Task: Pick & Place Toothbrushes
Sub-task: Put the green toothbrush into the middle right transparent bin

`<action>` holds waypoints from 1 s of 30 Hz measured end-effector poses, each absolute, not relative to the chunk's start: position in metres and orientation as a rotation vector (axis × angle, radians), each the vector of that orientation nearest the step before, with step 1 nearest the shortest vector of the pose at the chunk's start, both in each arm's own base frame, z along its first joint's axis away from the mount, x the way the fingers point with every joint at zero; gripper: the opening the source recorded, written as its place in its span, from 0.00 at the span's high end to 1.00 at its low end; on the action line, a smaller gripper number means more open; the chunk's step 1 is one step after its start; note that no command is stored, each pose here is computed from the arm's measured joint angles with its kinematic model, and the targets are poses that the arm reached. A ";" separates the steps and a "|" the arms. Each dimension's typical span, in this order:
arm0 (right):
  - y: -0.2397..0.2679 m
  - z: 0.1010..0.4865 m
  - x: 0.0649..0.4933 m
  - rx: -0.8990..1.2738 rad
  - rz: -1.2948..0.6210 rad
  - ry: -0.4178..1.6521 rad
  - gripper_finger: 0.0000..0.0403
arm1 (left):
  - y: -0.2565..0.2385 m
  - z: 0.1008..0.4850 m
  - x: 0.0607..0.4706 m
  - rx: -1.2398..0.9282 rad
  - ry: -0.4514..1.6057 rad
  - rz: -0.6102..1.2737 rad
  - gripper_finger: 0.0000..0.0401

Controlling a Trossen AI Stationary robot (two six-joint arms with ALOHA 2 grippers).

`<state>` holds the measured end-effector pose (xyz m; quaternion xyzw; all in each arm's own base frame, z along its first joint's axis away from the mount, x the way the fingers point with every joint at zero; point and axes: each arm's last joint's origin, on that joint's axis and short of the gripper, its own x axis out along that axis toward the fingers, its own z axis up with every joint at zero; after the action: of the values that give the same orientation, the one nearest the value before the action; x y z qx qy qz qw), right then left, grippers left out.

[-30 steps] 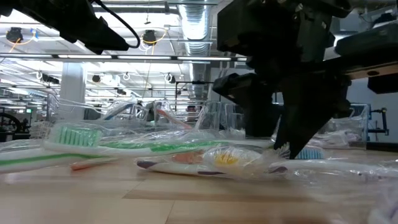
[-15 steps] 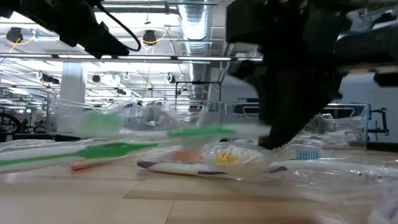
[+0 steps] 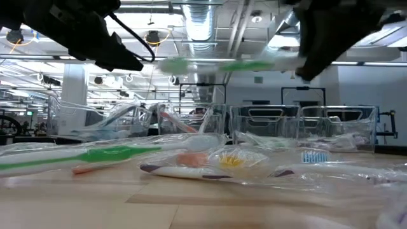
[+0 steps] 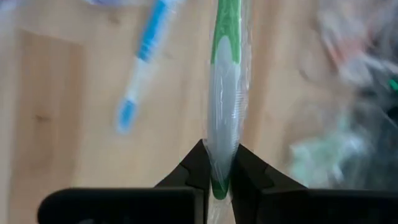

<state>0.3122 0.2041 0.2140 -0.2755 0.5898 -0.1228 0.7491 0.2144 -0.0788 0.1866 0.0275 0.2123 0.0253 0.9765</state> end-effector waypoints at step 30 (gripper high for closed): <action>-0.024 0.308 0.226 0.396 -0.842 1.064 0.93 | -0.085 0.192 0.216 0.023 0.373 -0.009 0.79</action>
<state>0.2256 -0.0239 0.3076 0.1819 0.4889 -0.3869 0.7604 0.2159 -0.0848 0.1917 0.0113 0.1853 -0.0044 0.9826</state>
